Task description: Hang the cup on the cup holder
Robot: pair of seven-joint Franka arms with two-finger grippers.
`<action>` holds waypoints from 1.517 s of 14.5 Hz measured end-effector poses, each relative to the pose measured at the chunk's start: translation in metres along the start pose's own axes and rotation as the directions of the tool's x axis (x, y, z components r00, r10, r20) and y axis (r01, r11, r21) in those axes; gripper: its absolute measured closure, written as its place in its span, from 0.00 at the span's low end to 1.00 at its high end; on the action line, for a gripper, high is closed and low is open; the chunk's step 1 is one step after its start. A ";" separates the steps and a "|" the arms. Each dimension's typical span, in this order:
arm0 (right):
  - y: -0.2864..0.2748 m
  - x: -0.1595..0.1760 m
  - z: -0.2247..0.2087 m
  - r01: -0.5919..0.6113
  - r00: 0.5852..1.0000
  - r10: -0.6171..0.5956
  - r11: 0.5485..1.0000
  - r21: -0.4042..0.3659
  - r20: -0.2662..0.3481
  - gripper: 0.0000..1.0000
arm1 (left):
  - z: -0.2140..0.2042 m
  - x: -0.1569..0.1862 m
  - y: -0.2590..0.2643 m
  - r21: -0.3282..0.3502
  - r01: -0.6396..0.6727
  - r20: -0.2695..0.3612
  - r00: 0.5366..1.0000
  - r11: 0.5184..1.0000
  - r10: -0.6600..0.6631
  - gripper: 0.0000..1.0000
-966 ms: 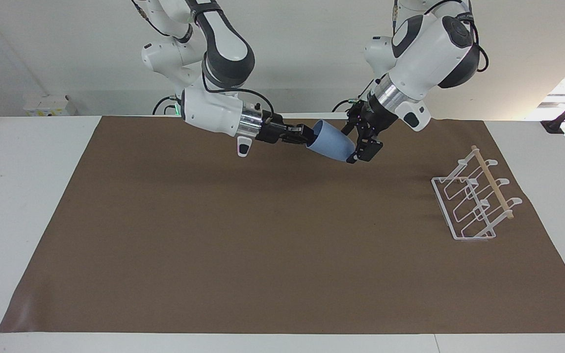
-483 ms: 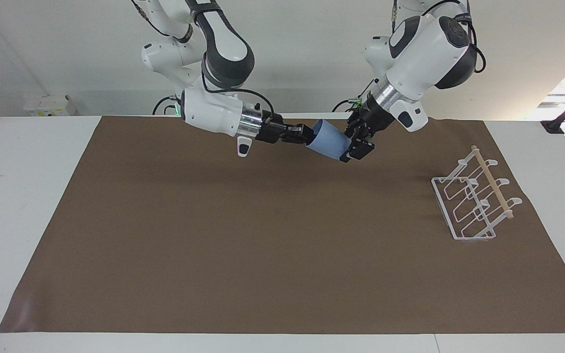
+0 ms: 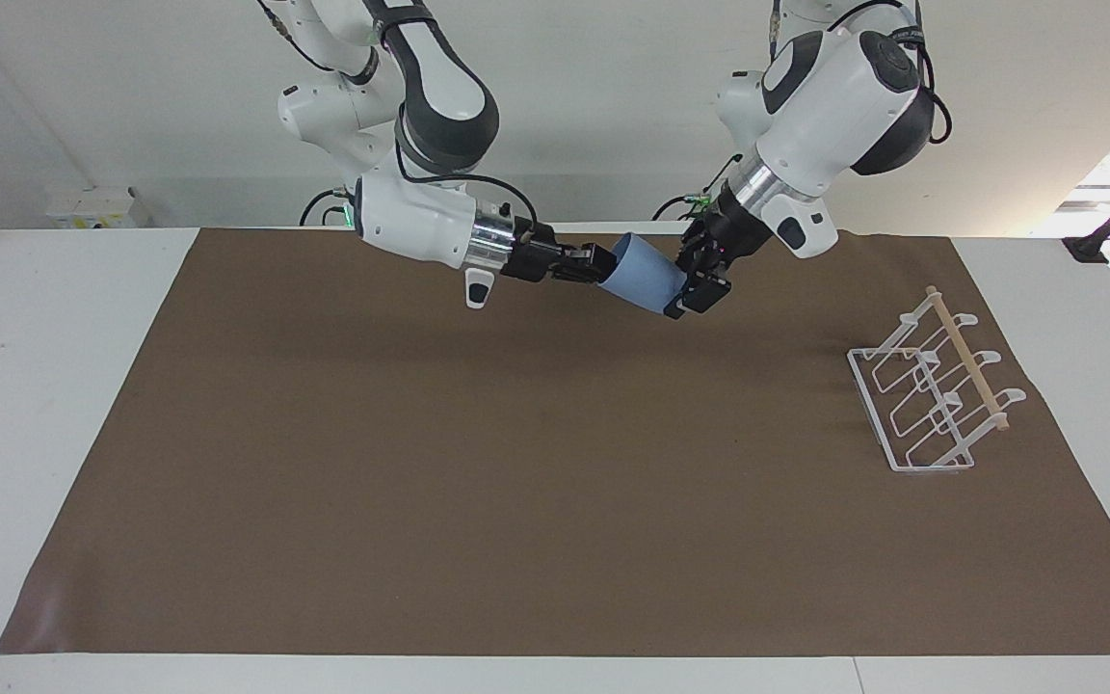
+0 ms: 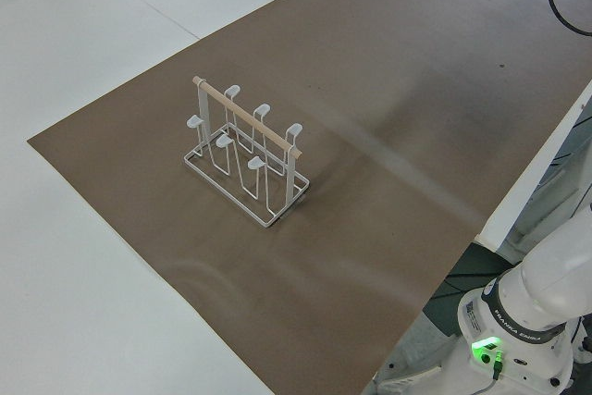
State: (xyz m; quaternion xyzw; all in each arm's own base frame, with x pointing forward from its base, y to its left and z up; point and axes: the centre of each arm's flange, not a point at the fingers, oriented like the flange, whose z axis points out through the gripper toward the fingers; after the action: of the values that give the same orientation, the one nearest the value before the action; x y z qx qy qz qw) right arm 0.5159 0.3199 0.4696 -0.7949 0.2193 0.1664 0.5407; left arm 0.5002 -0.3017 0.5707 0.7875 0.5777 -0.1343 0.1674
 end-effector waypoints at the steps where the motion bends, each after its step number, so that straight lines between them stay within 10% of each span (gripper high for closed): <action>1: 0.001 -0.001 -0.001 0.009 1.000 -0.009 1.000 -0.022 0.024 0.48 | 0.000 0.000 0.000 0.003 -0.001 0.000 1.000 1.000 0.001 0.31; 7: 0.021 0.004 -0.097 0.118 0.979 -0.059 0.943 -0.310 0.195 0.00 | -0.003 0.025 0.002 0.026 0.034 -0.026 0.999 0.999 -0.033 0.31; 12: 0.025 -0.038 -0.192 0.211 0.976 -0.187 0.713 -0.669 0.109 0.00 | -0.008 0.077 -0.006 0.121 0.000 -0.370 0.928 0.993 0.045 0.31; 16: 0.036 -0.048 -0.266 0.154 0.968 -0.249 0.552 -0.819 0.013 0.00 | -0.030 0.123 -0.004 0.150 -0.013 -0.651 0.751 0.989 0.109 0.31; 20: 0.046 -0.032 -0.326 0.150 0.937 -0.349 0.344 -0.927 0.022 0.00 | -0.058 0.159 -0.002 0.202 -0.001 -0.877 0.445 0.979 0.181 0.31; 22: 0.038 -0.029 -0.341 0.122 0.917 -0.398 0.308 -0.944 -0.012 0.00 | -0.062 0.170 -0.001 0.216 0.044 -0.935 0.299 0.975 0.194 0.31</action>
State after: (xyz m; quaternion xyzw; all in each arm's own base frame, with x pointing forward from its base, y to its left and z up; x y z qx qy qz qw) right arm 0.4810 -0.0056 0.5775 -0.9971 0.0179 0.0718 -0.0169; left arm 0.5503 -0.1285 0.5585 0.7528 0.5103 0.3073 -0.2802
